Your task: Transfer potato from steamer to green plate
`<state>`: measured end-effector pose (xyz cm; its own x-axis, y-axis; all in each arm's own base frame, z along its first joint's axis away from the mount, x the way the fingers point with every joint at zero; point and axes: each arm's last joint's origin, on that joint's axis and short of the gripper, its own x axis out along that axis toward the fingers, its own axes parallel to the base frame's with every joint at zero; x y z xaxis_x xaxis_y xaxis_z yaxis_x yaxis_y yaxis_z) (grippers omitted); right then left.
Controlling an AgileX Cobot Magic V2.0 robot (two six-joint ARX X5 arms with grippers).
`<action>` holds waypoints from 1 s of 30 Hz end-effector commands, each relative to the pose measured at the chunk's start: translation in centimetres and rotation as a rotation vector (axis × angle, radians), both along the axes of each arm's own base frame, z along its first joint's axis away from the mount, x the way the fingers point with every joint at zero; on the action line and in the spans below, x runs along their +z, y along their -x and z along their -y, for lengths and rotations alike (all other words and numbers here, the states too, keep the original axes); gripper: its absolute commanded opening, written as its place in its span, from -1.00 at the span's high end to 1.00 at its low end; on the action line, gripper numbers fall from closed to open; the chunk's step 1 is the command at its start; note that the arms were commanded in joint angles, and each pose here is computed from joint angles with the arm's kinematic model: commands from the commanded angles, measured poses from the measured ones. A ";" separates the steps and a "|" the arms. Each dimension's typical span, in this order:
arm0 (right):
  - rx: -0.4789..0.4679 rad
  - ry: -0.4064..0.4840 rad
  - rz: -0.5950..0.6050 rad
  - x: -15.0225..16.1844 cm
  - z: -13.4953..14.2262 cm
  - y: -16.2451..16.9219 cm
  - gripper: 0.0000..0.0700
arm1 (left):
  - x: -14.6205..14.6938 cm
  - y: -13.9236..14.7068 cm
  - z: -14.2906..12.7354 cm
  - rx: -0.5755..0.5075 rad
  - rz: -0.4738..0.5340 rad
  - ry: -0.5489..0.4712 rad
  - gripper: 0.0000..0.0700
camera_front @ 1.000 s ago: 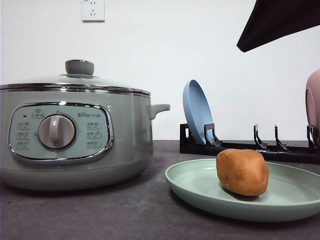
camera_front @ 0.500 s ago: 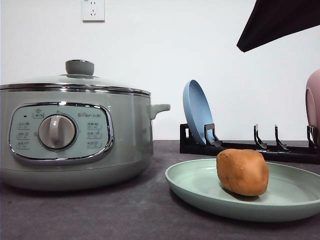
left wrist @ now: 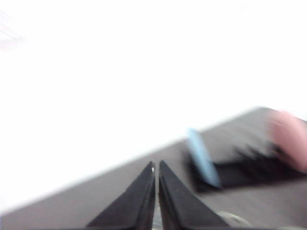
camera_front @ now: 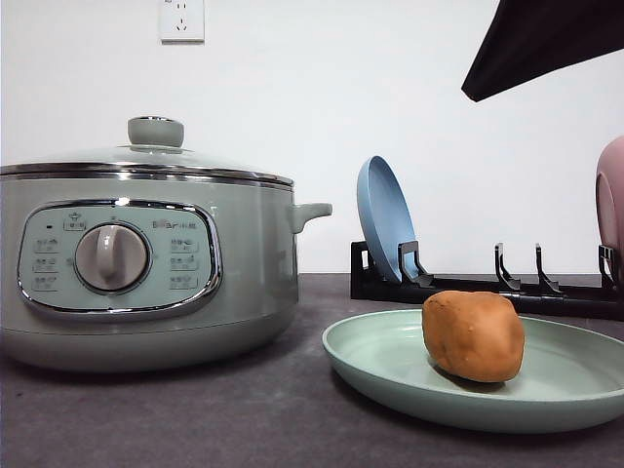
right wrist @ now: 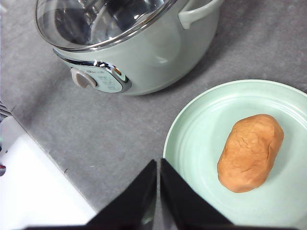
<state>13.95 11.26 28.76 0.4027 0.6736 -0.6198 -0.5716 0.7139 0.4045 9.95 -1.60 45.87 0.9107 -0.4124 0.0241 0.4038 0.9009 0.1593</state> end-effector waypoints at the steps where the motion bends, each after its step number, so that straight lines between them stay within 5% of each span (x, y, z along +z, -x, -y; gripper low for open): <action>1: 0.017 -0.006 0.021 0.4 -0.2 -0.1 1.00 | -1.3 0.4 -0.4 0.073 0.073 -0.019 0.99; 12: 0.016 -0.006 0.021 0.4 -0.2 -0.1 1.00 | -13.9 1.1 -1.9 0.384 0.132 0.006 0.99; 20: 0.016 -0.006 0.021 0.4 -0.2 -0.1 1.00 | -21.6 0.7 -2.1 0.446 0.037 0.001 0.99; 30: 0.017 -0.006 0.021 0.4 -0.2 -0.1 1.00 | -27.0 0.4 -2.1 0.449 -0.037 -0.010 0.99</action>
